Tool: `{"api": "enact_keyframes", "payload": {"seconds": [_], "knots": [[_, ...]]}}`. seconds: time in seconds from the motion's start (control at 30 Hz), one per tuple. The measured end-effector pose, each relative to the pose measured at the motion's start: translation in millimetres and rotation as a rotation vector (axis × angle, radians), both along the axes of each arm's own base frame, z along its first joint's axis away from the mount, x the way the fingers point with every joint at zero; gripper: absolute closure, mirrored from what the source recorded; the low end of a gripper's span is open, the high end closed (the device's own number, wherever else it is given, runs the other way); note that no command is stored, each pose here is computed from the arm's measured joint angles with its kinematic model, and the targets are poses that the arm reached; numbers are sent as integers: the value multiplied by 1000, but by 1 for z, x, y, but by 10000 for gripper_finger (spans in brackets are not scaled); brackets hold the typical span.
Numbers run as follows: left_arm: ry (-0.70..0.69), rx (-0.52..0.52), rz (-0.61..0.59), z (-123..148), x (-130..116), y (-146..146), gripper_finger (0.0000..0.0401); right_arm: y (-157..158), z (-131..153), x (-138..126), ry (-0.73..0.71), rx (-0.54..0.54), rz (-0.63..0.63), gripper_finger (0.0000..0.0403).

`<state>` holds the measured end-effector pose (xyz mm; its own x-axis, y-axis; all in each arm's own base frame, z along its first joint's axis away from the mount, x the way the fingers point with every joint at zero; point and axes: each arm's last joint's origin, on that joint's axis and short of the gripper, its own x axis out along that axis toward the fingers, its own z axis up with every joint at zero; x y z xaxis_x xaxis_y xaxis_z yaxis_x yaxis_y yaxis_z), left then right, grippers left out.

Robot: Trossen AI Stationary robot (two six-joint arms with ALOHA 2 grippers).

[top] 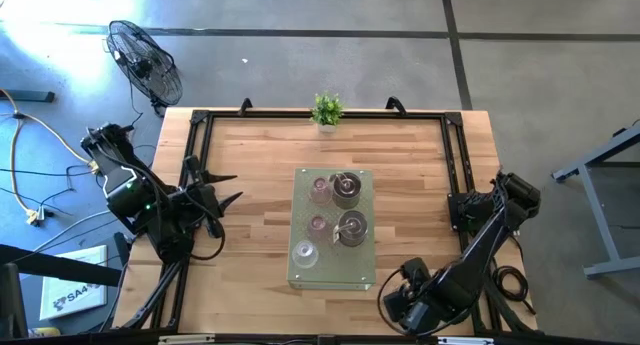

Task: Pick & Place candle stick holders
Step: Put the silver scented candle on the shelf

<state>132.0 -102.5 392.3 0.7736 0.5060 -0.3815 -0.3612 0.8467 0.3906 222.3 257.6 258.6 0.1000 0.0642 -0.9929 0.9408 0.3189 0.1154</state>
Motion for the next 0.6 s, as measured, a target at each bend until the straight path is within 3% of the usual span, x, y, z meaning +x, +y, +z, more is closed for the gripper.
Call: {"api": "enact_keyframes", "payload": {"seconds": [0.23, 0.6], "knots": [[-13, 2, 4, 1, 0, 0, 224, -6, -28, 1, 100, 64, 8, 3], [-11, -30, -6, 1, 2, -2, 224, -17, -30, 11, 93, 60, 73, 3]]}}
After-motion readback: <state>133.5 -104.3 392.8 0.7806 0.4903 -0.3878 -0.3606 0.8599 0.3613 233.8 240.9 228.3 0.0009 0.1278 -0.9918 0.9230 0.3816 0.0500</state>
